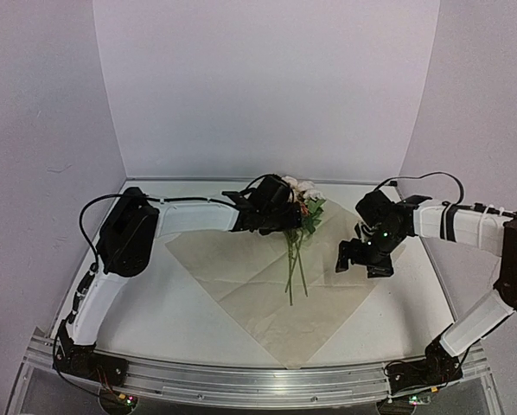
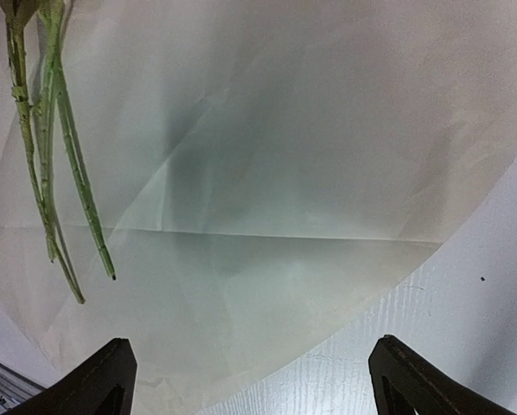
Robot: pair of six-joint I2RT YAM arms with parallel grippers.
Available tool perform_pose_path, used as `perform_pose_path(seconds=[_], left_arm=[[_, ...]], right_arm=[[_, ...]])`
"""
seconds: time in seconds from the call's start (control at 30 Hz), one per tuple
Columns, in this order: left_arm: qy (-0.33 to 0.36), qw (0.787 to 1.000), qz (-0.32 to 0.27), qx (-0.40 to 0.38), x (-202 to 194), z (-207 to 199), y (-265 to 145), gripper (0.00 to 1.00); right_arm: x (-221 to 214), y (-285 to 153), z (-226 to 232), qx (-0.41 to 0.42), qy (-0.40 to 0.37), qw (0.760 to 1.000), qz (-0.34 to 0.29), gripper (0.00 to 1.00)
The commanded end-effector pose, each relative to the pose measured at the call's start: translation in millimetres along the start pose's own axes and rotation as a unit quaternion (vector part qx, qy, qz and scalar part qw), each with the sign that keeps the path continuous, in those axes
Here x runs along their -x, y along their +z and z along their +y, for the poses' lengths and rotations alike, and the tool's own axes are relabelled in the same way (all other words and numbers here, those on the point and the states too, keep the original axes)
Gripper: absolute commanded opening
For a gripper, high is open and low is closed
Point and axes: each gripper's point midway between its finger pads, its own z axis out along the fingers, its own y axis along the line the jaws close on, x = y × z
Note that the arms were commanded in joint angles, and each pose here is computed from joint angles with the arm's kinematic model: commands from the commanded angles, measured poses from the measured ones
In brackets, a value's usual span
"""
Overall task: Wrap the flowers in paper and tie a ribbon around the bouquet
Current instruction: Place the fake flower on the flattened wrapping paper.
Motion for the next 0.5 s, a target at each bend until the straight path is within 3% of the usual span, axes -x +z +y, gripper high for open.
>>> perform_pose_path(seconds=[0.0, 0.17, 0.3, 0.47], left_arm=[[0.022, 0.996, -0.089, -0.012, 77.1, -15.1, -63.6, 0.80], [0.033, 0.994, -0.084, 0.060, 100.7, 54.2, -69.9, 0.74], [0.027, 0.984, -0.076, 0.159, 124.0, 145.2, -71.7, 0.70], [-0.110, 0.950, -0.071, 0.284, 126.2, 270.1, -107.2, 0.65]], right_arm=[[22.9, -12.4, 12.6, 0.006, -0.012, 1.000, -0.020, 0.97], [29.6, -13.1, 18.7, 0.012, -0.014, 1.000, -0.018, 0.97], [32.9, -13.1, 22.8, 0.018, -0.016, 1.000, -0.016, 0.97], [33.4, -12.0, 25.6, 0.023, -0.016, 1.000, -0.011, 0.97]])
